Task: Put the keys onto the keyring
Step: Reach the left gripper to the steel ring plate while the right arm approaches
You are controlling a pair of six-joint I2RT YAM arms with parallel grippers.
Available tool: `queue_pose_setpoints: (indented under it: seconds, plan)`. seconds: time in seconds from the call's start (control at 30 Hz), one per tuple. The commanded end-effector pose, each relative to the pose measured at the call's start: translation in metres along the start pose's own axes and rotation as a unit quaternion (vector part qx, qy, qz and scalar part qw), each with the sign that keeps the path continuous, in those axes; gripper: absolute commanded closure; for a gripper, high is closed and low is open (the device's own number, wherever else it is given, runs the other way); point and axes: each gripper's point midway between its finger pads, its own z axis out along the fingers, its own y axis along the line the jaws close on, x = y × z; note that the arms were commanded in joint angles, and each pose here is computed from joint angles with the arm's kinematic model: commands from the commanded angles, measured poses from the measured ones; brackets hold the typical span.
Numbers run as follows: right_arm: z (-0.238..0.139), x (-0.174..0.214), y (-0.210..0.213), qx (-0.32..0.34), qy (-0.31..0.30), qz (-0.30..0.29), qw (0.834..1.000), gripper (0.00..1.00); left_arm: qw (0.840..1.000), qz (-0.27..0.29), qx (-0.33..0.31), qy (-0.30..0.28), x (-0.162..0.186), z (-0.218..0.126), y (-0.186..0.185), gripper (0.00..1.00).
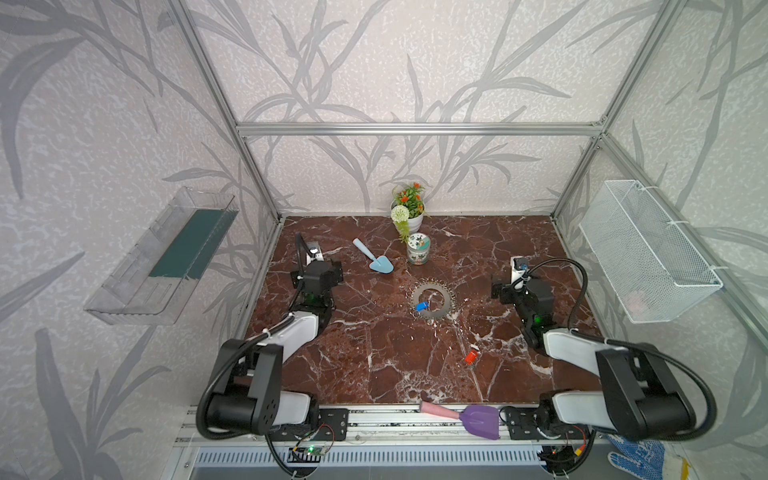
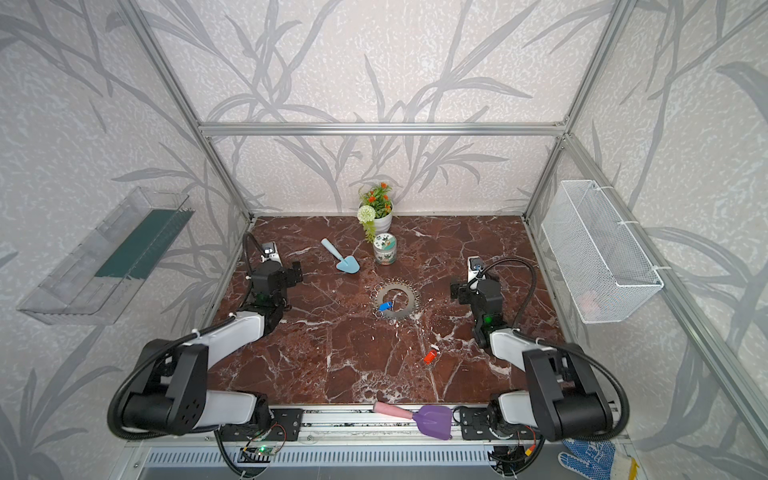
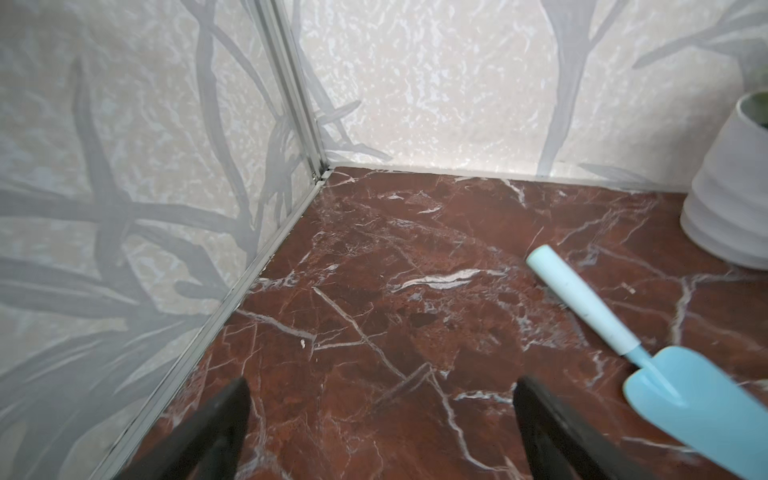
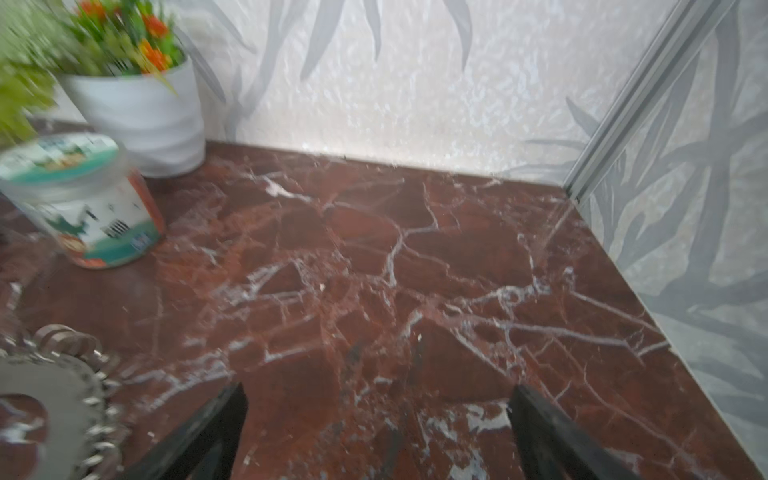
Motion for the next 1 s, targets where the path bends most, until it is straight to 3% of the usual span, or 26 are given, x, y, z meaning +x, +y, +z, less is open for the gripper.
queue_pose_setpoints:
  seconds: [0.0, 0.07, 0.13, 0.27, 0.4, 0.47, 0.57, 0.7, 0.8, 0.97]
  plan:
    - [-0.012, -0.028, -0.007, 0.017, 0.005, 0.119, 0.993, 0.01, 0.993, -0.059, -0.053, 0.089, 0.013, -0.026, 0.015, 0.01]
    - [-0.018, -0.038, 0.001, -0.012, -0.005, 0.155, 0.988, 0.01, 0.984, -0.131, -0.020, 0.116, 0.017, -0.036, 0.004, 0.01]
    - [-0.024, -0.039, -0.013, 0.013, -0.020, 0.251, 0.968, 0.01, 0.973, -0.176, 0.044, 0.145, 0.021, -0.049, -0.015, 0.01]
    - [-0.033, -0.051, 0.000, -0.058, -0.028, 0.320, 0.945, 0.01, 0.945, -0.178, 0.178, 0.210, 0.036, -0.086, -0.066, 0.01]
    - [-0.036, -0.033, 0.011, -0.053, 0.077, 0.375, 0.922, 0.01, 0.902, -0.123, 0.304, 0.280, 0.059, -0.138, -0.119, 0.03]
    - [-0.041, -0.023, 0.025, -0.077, 0.118, 0.371, 0.918, 0.01, 0.877, -0.089, 0.359, 0.306, 0.068, -0.165, -0.141, 0.09]
    - [-0.055, -0.007, 0.047, -0.089, 0.182, 0.315, 0.927, 0.01, 0.847, -0.036, 0.413, 0.331, 0.077, -0.193, -0.169, 0.19]
    - [-0.073, 0.012, 0.070, -0.122, 0.224, 0.269, 0.929, 0.01, 0.822, 0.025, 0.438, 0.363, 0.094, -0.204, -0.203, 0.37]
    - [-0.086, 0.020, 0.077, -0.138, 0.231, 0.239, 0.933, 0.01, 0.794, 0.058, 0.453, 0.401, 0.112, -0.210, -0.225, 0.41]
    - [-0.102, 0.025, 0.088, -0.181, 0.238, 0.232, 0.925, 0.01, 0.777, 0.099, 0.451, 0.428, 0.131, -0.203, -0.244, 0.48]
